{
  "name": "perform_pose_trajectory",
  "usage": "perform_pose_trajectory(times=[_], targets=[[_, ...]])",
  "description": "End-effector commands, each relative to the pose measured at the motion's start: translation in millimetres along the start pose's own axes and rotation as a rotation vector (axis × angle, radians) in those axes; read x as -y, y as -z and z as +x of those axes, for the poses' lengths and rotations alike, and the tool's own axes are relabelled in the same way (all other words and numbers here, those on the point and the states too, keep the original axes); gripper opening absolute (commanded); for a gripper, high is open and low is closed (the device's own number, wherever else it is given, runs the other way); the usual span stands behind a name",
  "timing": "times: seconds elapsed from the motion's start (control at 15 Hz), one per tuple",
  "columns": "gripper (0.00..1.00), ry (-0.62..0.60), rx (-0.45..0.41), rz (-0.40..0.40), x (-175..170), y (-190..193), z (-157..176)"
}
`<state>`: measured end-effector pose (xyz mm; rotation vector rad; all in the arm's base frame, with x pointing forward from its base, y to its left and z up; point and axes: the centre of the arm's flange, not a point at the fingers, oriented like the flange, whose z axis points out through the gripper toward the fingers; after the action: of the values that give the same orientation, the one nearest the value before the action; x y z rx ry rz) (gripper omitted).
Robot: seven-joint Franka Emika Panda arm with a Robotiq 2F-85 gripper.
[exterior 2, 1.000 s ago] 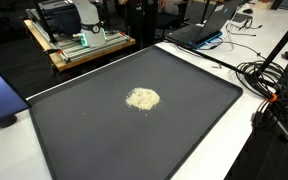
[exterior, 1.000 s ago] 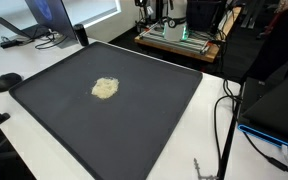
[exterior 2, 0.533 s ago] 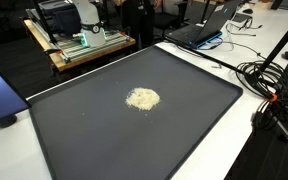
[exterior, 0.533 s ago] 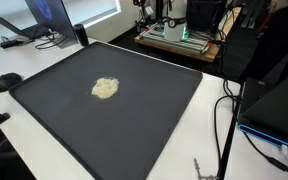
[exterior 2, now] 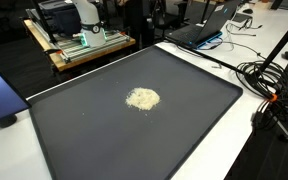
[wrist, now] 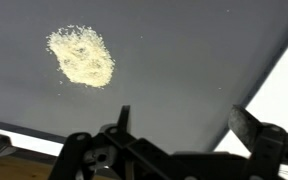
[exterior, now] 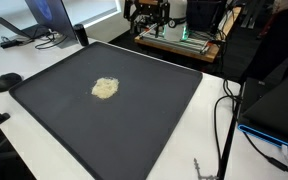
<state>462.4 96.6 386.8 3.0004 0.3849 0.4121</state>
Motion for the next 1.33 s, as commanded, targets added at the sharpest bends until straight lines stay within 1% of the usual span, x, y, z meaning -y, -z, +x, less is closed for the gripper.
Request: perform_pose_trajectory(times=[0.0,0.2,0.4,0.6,0.8,1.07,1.2,1.27], targets=[[1.00,-0.057,0.083,-0.135,0.1,-26.5,33.7],[1.00,-0.082,0.145,-0.196,1.1,-45.4,45.9],[1.00,-0.094,0.207,-0.227,6.7,-68.9,54.4],[1.00,-0.115,0.219,-0.250,8.7,-95.1,63.4],[1.00,-0.134,0.233,-0.273,3.4,-122.3,72.4],[1.00,-0.158,0.266,-0.282,-10.5,-148.7,91.4],[1.00,-0.168,0.290,-0.262,-17.0,-157.2,100.9],[1.00,-0.175,0.293,-0.274,-21.2,-161.4,105.9]])
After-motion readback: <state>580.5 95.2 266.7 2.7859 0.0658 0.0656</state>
